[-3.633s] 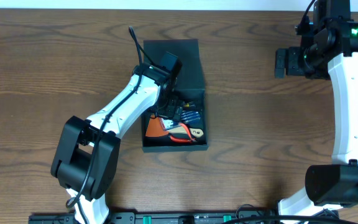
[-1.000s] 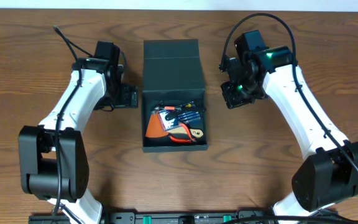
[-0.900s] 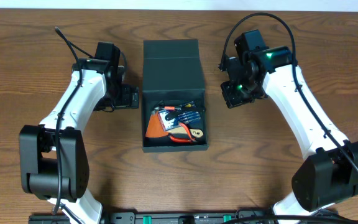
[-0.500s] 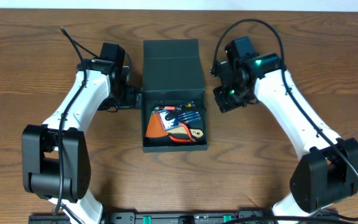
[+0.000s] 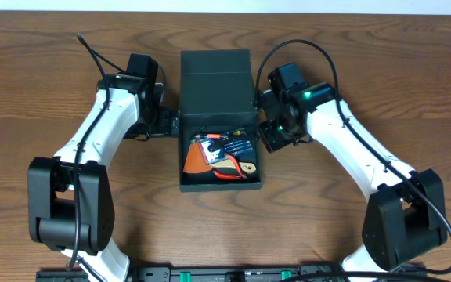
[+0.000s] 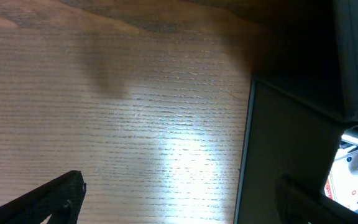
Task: Pack container
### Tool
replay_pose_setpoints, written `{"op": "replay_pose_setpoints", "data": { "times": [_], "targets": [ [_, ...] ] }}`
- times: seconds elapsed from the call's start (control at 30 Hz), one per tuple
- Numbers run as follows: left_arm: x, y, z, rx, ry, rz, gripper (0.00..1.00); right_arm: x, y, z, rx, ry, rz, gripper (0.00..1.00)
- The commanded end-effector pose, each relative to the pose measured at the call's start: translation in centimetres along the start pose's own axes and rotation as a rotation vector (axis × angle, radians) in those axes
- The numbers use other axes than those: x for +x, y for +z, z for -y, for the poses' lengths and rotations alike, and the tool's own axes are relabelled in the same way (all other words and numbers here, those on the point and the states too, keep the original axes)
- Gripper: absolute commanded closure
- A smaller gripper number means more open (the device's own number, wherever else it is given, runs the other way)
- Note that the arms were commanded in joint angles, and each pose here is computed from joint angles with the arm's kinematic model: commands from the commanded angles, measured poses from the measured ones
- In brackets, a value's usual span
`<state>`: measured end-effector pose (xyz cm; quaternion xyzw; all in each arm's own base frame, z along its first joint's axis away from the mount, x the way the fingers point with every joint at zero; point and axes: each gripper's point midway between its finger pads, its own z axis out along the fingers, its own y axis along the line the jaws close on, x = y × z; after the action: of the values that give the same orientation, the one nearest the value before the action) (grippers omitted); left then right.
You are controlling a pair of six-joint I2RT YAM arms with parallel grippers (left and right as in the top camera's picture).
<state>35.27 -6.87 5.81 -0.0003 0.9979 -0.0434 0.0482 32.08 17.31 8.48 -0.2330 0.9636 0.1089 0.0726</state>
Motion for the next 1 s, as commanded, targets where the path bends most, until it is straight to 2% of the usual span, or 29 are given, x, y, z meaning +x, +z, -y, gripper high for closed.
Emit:
{"op": "replay_pose_setpoints", "data": {
  "times": [0.0, 0.37, 0.97],
  "targets": [
    [0.3, 0.4, 0.0, 0.002, 0.012, -0.015, 0.04, -0.1, 0.3, -0.6, -0.005, -0.005, 0.004, 0.99],
    [0.4, 0.4, 0.6, 0.009, 0.026, -0.016, 0.04, -1.4, 0.3, -0.7, -0.004, -0.020, 0.057, 0.99],
    [0.3, 0.4, 0.7, 0.010, 0.030, -0.013, 0.04, -1.2, 1.6, -1.5, -0.010, -0.040, 0.028, 0.99]
  ]
}}
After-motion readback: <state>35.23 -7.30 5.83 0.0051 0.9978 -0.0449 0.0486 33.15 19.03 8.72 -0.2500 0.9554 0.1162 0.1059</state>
